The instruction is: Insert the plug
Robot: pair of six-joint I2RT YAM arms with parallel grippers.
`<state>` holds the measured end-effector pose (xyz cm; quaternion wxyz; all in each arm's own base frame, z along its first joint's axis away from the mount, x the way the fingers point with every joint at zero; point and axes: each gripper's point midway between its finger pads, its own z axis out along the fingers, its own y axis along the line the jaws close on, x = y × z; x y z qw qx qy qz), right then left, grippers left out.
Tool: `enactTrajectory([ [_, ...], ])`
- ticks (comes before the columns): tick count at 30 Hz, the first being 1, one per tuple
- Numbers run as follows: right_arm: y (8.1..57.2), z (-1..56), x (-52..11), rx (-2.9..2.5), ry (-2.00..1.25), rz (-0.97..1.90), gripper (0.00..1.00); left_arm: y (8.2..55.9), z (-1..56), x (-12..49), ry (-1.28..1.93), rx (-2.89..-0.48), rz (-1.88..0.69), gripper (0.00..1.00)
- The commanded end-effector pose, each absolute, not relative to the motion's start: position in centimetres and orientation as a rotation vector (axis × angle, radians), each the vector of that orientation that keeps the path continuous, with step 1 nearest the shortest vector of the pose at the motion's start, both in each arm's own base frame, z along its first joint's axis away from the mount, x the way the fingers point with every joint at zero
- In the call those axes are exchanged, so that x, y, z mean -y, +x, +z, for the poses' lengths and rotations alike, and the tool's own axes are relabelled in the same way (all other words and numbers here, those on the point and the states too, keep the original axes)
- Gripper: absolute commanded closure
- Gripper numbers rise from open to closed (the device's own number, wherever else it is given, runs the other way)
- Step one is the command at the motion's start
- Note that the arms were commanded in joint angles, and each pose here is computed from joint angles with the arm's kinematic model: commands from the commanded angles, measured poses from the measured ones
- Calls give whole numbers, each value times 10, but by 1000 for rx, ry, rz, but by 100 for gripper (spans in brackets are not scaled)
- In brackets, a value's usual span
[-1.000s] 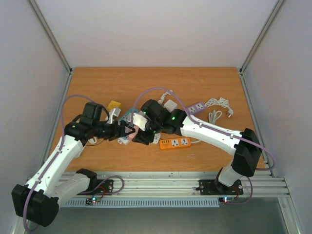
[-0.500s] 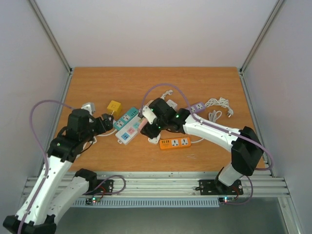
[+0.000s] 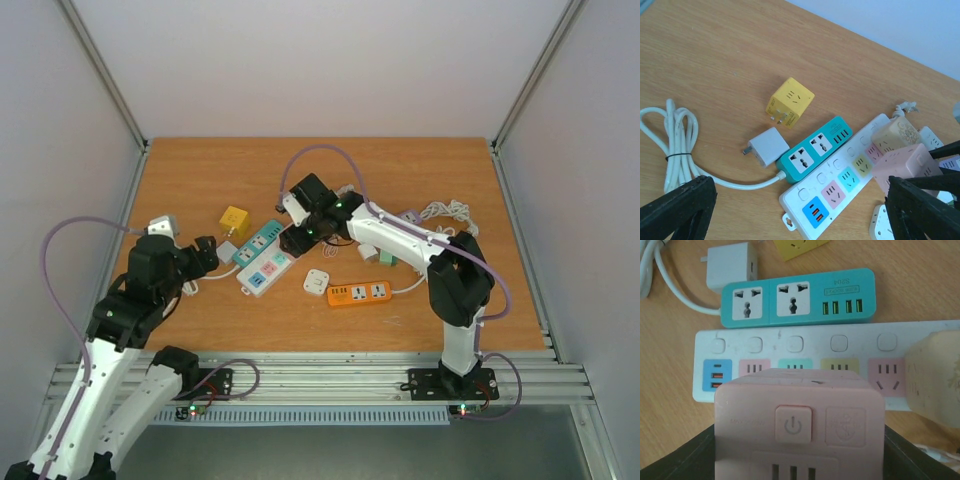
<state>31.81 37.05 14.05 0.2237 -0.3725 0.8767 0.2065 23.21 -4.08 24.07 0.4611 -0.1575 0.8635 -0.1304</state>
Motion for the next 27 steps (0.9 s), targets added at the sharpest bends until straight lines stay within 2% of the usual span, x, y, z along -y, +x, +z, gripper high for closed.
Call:
enactTrajectory([
  [1,325,150,-377,-2440,-990,590,63,228,255,29,-376,-2106,-240,7],
  [9,336,135,-382,-2466,-1007,537,63,217,240,19,-351,-2140,-157,6],
  [27,359,97,-382,-2480,-1042,387,62,217,235,19,-347,-2157,-151,5],
])
